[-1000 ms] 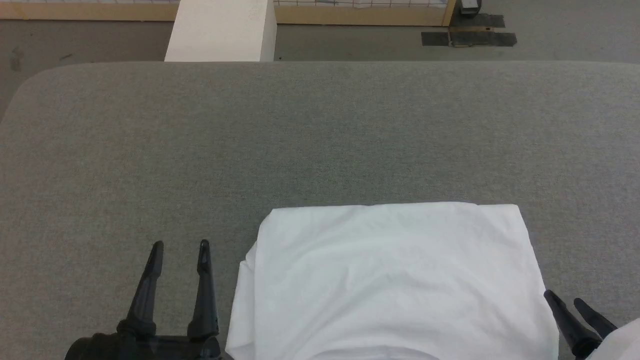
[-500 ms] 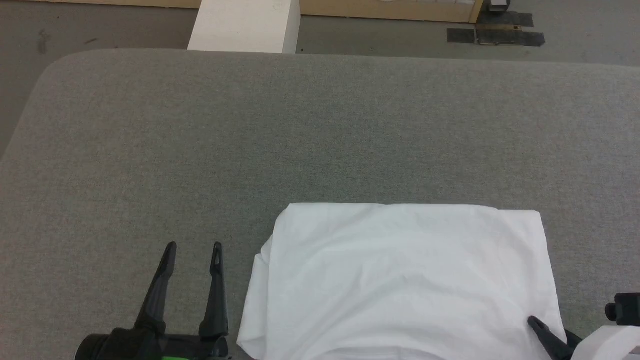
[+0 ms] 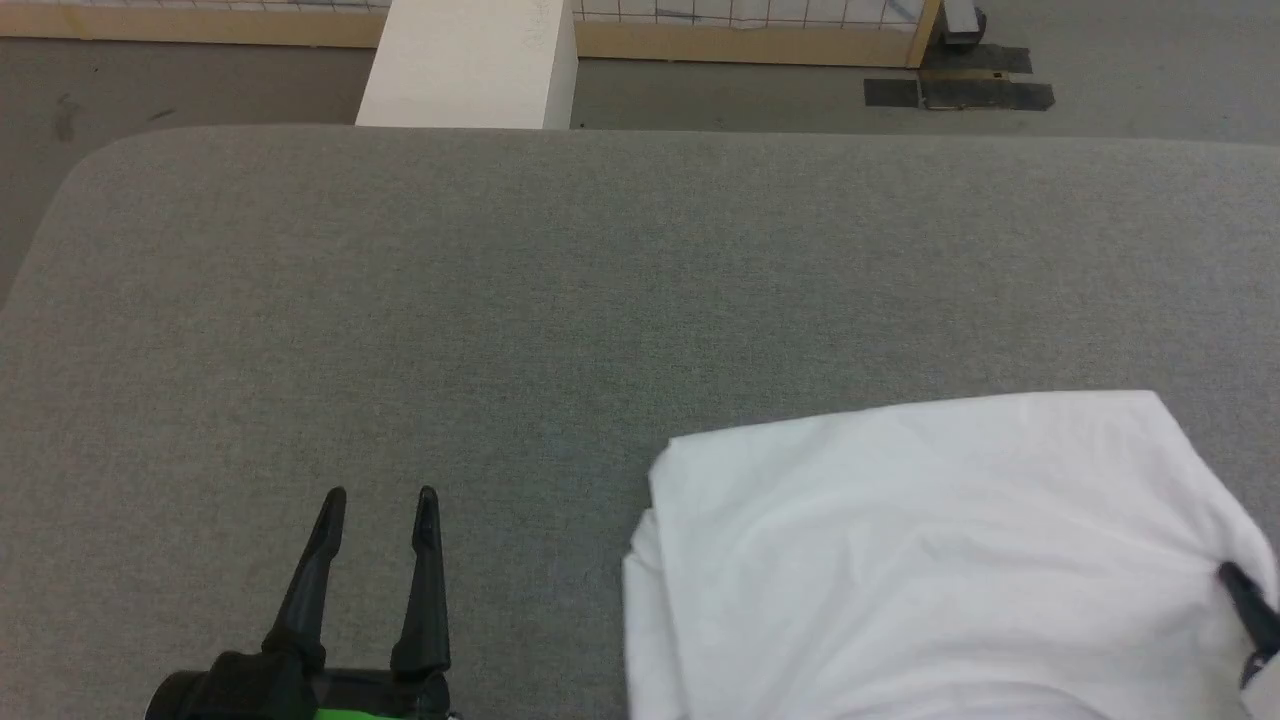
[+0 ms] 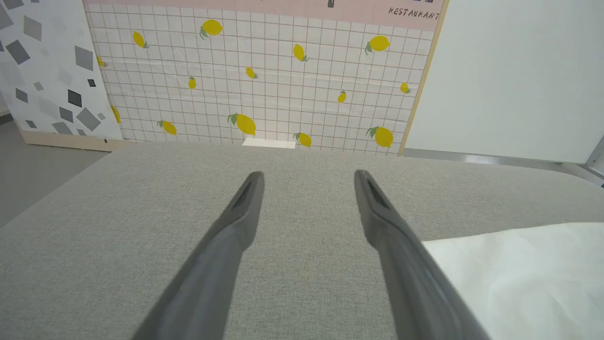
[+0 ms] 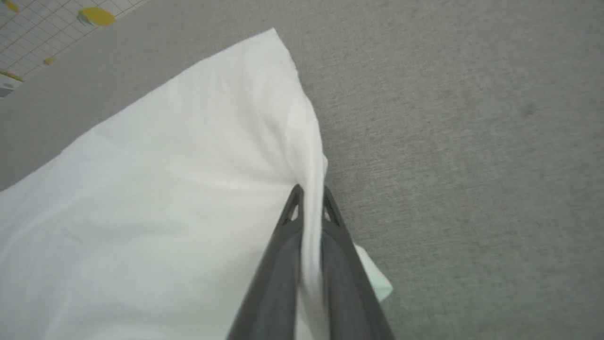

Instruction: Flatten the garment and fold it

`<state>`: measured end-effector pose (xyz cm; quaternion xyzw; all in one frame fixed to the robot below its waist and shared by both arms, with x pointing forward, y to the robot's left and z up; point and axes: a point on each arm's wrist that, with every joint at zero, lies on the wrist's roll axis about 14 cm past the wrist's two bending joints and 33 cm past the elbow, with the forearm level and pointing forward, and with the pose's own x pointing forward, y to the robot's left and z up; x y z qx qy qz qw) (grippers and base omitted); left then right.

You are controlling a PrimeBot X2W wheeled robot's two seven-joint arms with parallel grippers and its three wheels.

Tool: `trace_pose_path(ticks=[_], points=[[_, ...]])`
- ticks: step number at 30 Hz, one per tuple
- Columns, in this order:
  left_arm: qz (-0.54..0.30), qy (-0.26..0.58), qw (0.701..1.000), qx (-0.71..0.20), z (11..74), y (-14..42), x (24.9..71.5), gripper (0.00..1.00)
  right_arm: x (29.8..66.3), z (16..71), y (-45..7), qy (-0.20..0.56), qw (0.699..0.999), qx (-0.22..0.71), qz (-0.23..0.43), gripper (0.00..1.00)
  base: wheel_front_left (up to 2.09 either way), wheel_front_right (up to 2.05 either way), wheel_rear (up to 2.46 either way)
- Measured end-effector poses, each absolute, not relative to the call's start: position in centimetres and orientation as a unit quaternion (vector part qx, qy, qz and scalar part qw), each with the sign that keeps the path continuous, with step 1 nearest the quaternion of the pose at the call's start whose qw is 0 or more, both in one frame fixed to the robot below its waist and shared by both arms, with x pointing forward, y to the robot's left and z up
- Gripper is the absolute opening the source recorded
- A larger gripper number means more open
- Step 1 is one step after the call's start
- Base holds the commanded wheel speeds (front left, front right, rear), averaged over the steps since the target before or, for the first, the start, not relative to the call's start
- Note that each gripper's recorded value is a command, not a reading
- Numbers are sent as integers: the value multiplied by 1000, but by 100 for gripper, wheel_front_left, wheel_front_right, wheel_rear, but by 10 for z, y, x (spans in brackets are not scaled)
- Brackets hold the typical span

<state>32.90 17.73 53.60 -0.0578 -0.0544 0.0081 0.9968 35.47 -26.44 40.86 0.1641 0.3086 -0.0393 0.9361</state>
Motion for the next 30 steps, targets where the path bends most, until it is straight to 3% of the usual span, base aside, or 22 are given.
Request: trace_pose_path(ticks=[4, 9, 10, 18, 30], points=[[2, -54, 997, -61, 536, 174, 330, 100, 351, 422, -305, 291, 942, 141, -86, 0, 0, 0, 0], [-5, -47, 997, -65, 531, 170, 333, 100, 355, 435, -298, 285, 947, 130, -67, 0, 0, 0, 0], [-10, -42, 997, -68, 528, 166, 335, 100, 361, 446, -268, 283, 950, 132, -18, 0, 0, 0, 0], [-11, -39, 996, -77, 525, 164, 338, 100, 358, 467, -155, 300, 930, 145, 152, 0, 0, 0, 0], [15, -28, 996, -88, 518, 175, 331, 100, 329, 462, -39, 345, 867, 140, 330, 0, 0, 0, 0]])
